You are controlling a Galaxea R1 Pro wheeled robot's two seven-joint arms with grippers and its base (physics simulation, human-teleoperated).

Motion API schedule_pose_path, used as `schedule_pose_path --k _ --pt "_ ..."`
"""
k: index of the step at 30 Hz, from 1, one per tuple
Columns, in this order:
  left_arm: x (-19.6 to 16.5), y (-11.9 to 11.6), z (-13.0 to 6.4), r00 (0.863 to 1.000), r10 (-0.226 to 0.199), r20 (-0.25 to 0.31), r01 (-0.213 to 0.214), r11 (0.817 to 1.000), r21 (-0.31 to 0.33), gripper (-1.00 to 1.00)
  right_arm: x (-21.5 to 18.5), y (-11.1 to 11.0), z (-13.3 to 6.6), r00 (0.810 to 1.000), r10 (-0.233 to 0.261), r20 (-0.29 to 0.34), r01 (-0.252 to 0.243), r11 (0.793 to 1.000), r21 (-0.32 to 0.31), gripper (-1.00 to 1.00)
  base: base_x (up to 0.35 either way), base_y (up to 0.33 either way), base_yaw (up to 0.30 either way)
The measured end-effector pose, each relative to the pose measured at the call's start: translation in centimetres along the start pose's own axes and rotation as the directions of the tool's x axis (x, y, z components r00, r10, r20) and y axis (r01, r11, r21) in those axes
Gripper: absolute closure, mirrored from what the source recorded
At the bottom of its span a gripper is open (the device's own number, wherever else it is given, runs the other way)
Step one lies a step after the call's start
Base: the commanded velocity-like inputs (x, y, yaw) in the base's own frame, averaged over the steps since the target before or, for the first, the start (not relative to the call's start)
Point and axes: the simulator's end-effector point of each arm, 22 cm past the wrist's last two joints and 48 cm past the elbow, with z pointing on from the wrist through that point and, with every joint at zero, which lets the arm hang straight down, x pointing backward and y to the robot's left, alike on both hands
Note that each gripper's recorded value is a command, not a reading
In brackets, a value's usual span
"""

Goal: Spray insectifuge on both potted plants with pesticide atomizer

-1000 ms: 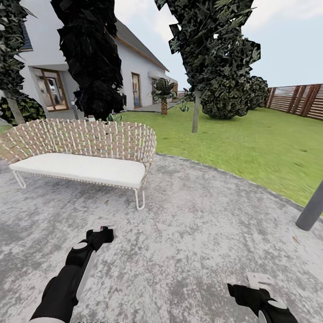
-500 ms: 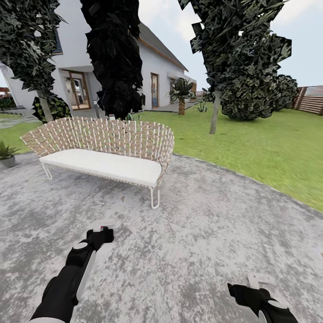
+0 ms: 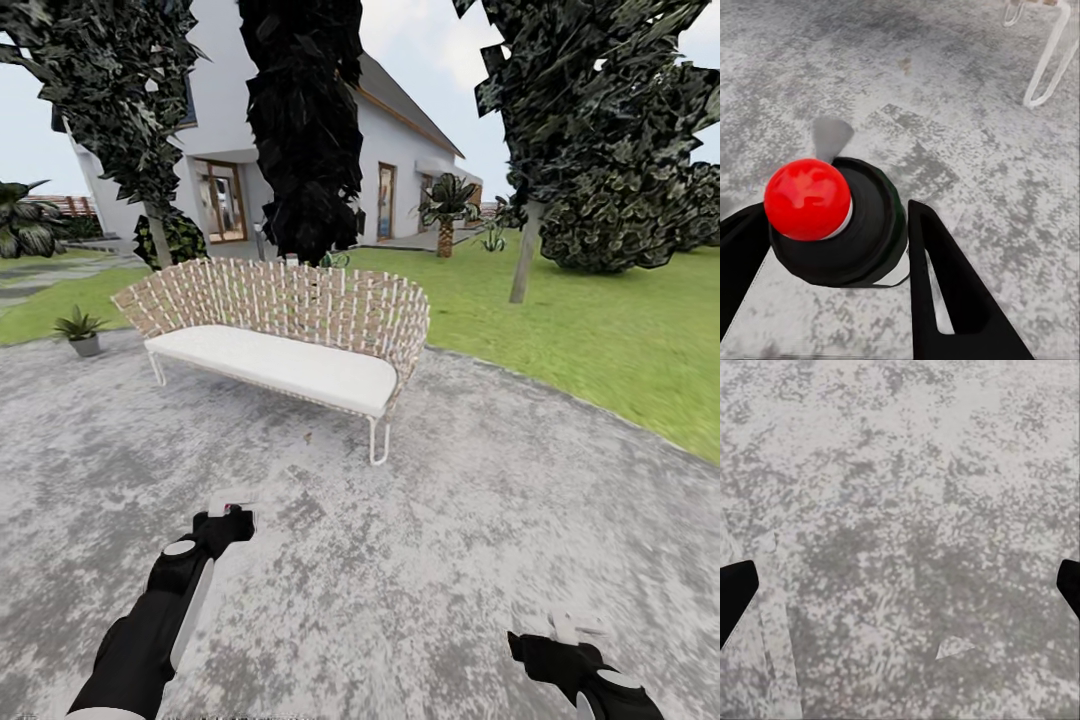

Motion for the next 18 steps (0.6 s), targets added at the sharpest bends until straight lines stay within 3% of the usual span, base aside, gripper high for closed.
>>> schedule_pose_path --k 18 --pt "0.0 -1.1 0.0 1.000 -0.013 -0.001 0.013 1.000 0.015 1.00 0.0 0.0 0.0 1.000 0.000 -0.001 0.000 1.000 0.000 -1.00 0.052 0.000 0.257"
